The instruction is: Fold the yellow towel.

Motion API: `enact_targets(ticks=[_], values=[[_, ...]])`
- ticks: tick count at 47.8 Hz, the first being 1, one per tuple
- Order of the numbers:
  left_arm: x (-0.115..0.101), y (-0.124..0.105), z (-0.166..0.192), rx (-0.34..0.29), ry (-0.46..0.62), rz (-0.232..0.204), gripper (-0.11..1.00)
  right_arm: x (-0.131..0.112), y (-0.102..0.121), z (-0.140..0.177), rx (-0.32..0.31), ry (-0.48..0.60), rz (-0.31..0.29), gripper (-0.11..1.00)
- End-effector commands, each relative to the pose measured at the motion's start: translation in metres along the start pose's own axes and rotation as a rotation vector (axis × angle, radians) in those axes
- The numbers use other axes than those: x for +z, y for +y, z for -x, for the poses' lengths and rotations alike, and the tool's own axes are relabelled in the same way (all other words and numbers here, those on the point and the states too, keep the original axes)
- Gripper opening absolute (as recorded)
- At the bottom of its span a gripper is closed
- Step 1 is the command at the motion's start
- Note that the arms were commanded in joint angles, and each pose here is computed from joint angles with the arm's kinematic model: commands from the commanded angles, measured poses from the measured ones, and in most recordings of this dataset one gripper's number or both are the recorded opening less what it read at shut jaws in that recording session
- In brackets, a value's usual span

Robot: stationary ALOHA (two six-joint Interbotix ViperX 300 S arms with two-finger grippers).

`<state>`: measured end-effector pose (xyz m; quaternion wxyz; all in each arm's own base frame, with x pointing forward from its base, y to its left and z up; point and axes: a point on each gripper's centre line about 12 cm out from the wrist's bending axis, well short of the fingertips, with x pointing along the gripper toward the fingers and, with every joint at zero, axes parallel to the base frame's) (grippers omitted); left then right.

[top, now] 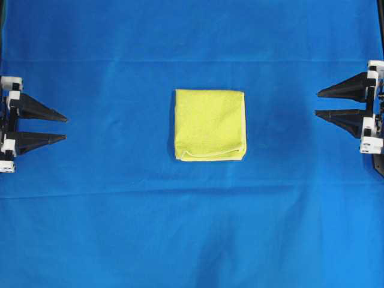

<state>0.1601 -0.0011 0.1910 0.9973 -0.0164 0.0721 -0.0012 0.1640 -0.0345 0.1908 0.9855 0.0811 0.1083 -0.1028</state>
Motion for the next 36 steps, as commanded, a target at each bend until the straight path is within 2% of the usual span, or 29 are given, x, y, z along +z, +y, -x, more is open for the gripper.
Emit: enact_targets(ticks=[1, 36], values=[[0.0036, 0.0004, -0.0015, 0.003, -0.006, 0.002, 0.39, 0.0048, 0.0004, -0.0016, 0.001, -0.009, 0.001, 0.55], [0.003, 0.0004, -0.0014, 0.003, -0.005, 0.002, 0.39, 0.0053, 0.0004, -0.0017, 0.001, -0.009, 0.006, 0.55]])
